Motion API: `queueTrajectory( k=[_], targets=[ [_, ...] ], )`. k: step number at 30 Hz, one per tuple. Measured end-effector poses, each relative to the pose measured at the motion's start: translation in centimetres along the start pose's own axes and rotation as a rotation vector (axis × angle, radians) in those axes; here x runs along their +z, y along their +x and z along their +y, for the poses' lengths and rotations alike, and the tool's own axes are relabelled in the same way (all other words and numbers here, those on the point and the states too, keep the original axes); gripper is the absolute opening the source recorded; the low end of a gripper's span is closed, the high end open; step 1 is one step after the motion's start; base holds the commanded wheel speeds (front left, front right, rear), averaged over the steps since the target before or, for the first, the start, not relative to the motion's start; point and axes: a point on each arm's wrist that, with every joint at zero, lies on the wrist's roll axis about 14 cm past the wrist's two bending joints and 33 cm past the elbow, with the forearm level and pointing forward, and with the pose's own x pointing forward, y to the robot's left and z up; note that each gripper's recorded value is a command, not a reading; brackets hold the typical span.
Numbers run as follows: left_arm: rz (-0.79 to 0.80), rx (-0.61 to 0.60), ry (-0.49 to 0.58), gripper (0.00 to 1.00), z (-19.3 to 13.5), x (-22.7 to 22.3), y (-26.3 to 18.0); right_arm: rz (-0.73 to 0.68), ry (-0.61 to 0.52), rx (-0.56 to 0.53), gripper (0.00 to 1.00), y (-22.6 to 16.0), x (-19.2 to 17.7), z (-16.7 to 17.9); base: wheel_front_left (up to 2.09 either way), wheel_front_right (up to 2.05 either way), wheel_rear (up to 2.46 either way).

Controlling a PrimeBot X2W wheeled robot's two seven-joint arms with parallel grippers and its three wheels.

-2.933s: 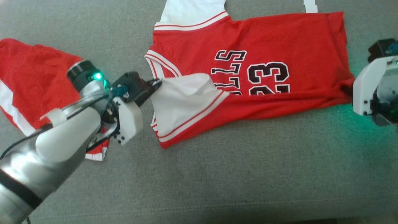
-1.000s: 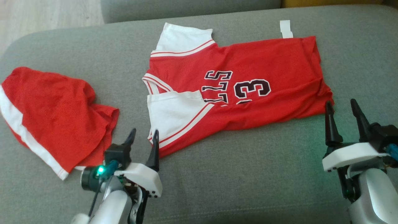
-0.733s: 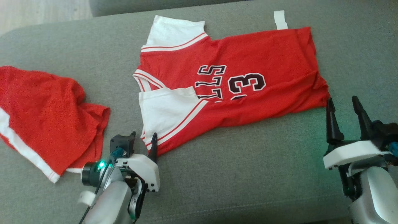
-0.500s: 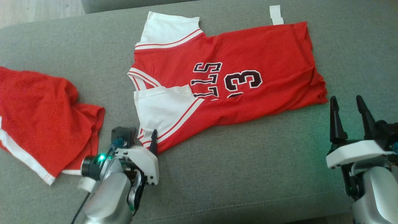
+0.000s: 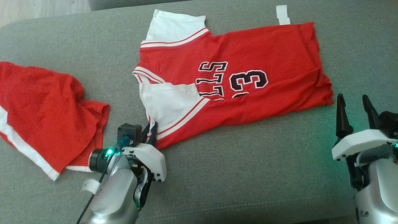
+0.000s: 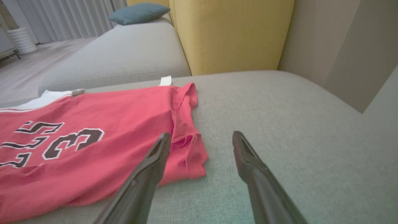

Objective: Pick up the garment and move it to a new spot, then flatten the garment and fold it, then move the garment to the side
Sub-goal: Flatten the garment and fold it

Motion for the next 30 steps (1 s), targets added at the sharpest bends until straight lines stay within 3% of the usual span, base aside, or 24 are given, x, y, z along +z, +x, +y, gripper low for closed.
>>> queueTrajectory(
  k=[12, 20, 29, 30],
  targets=[
    [-0.277, 0.038, 0.045, 0.0, 1.1, 7.3, -0.1, 0.255, 0.095, -0.043, 1.0, 2.8, -4.8, 0.4, 0.0, 0.0, 0.0],
    [-0.34, 0.082, 0.061, 0.0, 2.3, 9.0, -0.7, 0.352, 0.092, -0.039, 1.0, 3.9, -6.8, 1.2, 0.0, 0.0, 0.0],
    [-0.334, 0.101, 0.061, 0.0, 2.5, 8.4, -1.3, 0.366, 0.094, -0.032, 1.0, 4.6, -7.0, 1.7, 0.0, 0.0, 0.0],
    [-0.332, 0.1, 0.062, 0.0, 2.5, 8.3, -1.3, 0.364, 0.095, -0.03, 0.43, 4.6, -7.0, 1.7, 0.0, 0.0, 0.0]
  ],
)
